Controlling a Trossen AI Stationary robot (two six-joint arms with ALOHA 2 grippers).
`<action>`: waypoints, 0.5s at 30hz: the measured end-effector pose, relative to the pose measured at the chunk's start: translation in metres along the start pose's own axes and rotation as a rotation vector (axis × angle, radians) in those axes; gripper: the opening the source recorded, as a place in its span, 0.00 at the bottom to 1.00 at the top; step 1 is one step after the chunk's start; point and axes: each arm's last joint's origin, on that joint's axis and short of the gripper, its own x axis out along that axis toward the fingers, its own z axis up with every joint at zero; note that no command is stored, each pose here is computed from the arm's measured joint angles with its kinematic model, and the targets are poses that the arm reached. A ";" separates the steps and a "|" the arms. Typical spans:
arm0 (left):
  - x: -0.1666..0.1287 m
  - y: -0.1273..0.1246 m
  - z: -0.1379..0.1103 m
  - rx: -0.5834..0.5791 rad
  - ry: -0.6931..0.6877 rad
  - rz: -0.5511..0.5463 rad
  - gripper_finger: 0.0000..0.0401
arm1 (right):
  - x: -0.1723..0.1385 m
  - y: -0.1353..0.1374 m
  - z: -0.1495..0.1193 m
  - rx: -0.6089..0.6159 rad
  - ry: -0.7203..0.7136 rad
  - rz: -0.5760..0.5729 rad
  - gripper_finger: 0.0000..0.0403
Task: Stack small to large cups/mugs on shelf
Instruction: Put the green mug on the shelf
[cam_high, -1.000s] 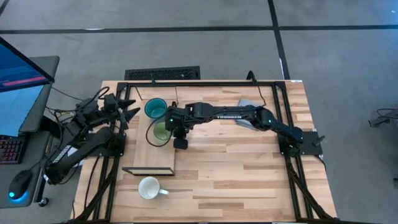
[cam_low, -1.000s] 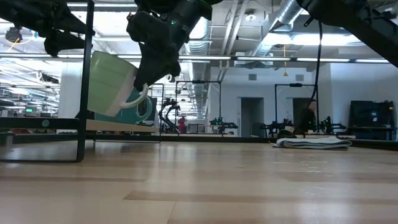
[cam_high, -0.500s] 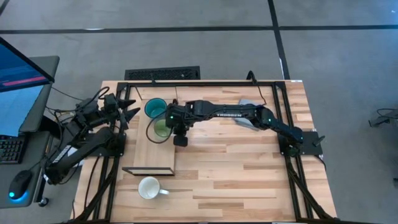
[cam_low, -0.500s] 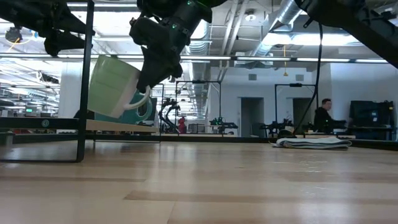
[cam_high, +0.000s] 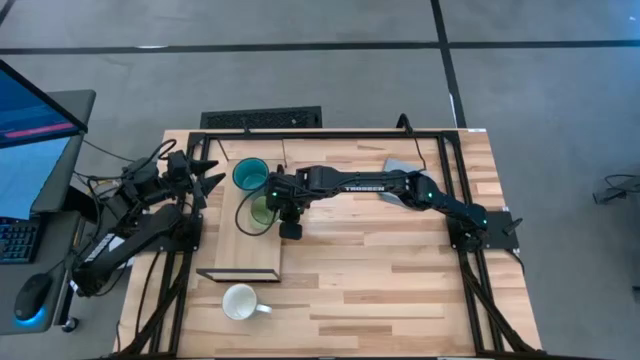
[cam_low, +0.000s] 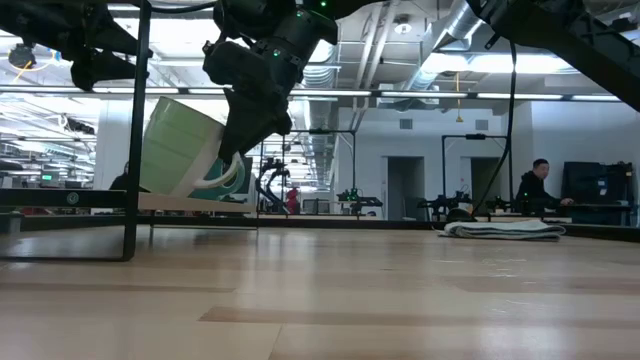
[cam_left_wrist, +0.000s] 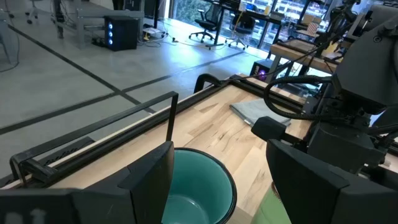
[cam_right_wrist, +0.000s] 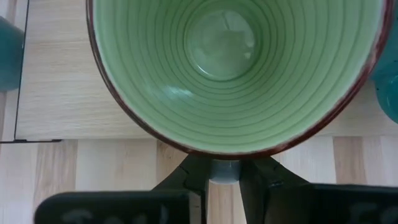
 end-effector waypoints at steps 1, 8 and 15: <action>0.000 0.000 0.000 0.000 0.000 0.000 0.62 | 0.000 0.000 0.000 -0.001 -0.003 0.000 0.17; 0.000 0.000 0.000 0.000 0.000 0.000 0.62 | 0.002 0.000 0.000 0.006 -0.007 0.002 0.20; 0.000 0.000 0.000 0.001 0.000 0.000 0.62 | 0.003 -0.001 0.001 0.006 -0.010 0.002 0.22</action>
